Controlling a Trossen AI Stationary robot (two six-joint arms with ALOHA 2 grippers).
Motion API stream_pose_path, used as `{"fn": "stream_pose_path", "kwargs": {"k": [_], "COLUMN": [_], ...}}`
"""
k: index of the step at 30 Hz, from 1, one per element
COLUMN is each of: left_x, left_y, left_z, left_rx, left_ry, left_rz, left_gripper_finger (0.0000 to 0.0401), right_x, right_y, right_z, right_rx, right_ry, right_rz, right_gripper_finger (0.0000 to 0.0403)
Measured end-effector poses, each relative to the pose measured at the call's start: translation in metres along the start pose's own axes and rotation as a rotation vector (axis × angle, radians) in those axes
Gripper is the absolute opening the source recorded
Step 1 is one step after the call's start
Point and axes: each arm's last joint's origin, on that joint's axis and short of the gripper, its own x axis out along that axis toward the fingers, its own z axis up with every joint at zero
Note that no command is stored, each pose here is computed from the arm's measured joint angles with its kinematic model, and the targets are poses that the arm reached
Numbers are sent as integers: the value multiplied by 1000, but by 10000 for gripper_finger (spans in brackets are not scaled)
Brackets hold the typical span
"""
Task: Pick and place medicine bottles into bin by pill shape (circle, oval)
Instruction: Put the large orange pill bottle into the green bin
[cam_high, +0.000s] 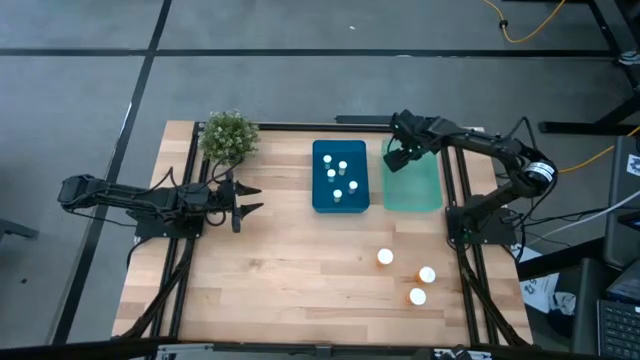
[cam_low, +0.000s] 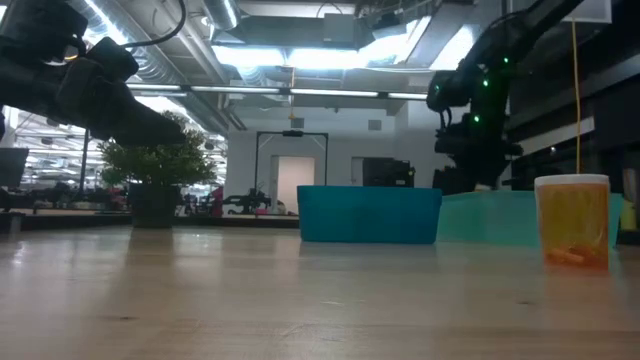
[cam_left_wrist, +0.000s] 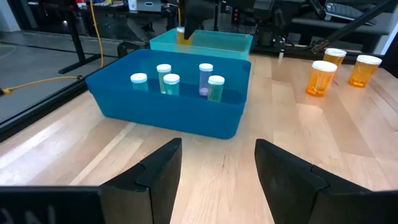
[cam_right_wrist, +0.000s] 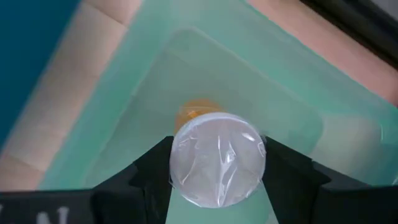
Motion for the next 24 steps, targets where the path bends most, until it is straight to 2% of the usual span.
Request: {"fn": "stream_pose_path", "kwargs": {"k": [5,15,24], "left_x": [0,0,0], "left_y": [0,0,0], "left_z": [0,0,0], "left_rx": [0,0,0], "left_ry": [0,0,0], "left_rz": [0,0,0], "left_gripper_finger": [195,195,195], "right_x": [10,12,1], "right_y": [-5,-6,-5], "right_z": [-9,-10,-1], "right_rx": [5,4,2], "right_ry": [26,26,11], "right_rz": [-37,-52,-42], "right_gripper_finger": [210,266,272]}}
